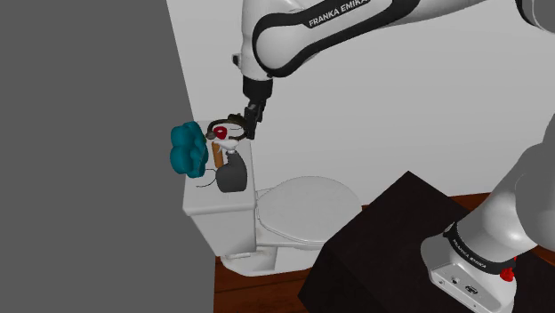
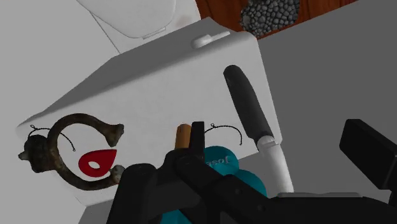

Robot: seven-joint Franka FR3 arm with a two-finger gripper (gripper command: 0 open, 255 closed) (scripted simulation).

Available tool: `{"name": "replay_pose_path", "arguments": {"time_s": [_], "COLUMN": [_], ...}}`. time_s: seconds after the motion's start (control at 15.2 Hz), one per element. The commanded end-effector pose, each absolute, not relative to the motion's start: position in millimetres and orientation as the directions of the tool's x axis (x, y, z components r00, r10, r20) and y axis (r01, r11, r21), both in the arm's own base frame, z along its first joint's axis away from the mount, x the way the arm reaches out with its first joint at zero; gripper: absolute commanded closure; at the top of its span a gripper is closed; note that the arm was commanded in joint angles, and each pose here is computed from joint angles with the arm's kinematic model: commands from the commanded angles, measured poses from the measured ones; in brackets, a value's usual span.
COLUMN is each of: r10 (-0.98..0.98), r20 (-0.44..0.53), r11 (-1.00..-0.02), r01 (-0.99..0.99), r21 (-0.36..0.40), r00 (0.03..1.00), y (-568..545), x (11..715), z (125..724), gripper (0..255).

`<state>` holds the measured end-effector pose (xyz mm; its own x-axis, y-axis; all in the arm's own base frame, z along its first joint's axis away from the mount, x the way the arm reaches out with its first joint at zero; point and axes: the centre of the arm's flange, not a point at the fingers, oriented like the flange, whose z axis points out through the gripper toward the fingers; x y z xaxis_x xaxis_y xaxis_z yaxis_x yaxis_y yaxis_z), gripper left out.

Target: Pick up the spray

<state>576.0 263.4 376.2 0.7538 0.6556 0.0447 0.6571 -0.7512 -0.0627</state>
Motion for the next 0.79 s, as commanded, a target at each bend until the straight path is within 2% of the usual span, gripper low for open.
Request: {"name": "replay_pose_path", "arguments": {"time_s": [0.0, 0.2, 0.73], "r10": [0.697, 0.740, 0.740], "r20": [0.049, 0.054, 0.054], "r11": [-0.713, -0.667, -0.667], "r01": [0.698, 0.742, 0.742], "r21": [-0.063, -0.062, -0.062], "r00": [0.716, 0.670, 0.670], "y": [286, 311, 311], "x": [586, 596, 595], "z": [365, 352, 312], "gripper": [0, 0, 0]}}
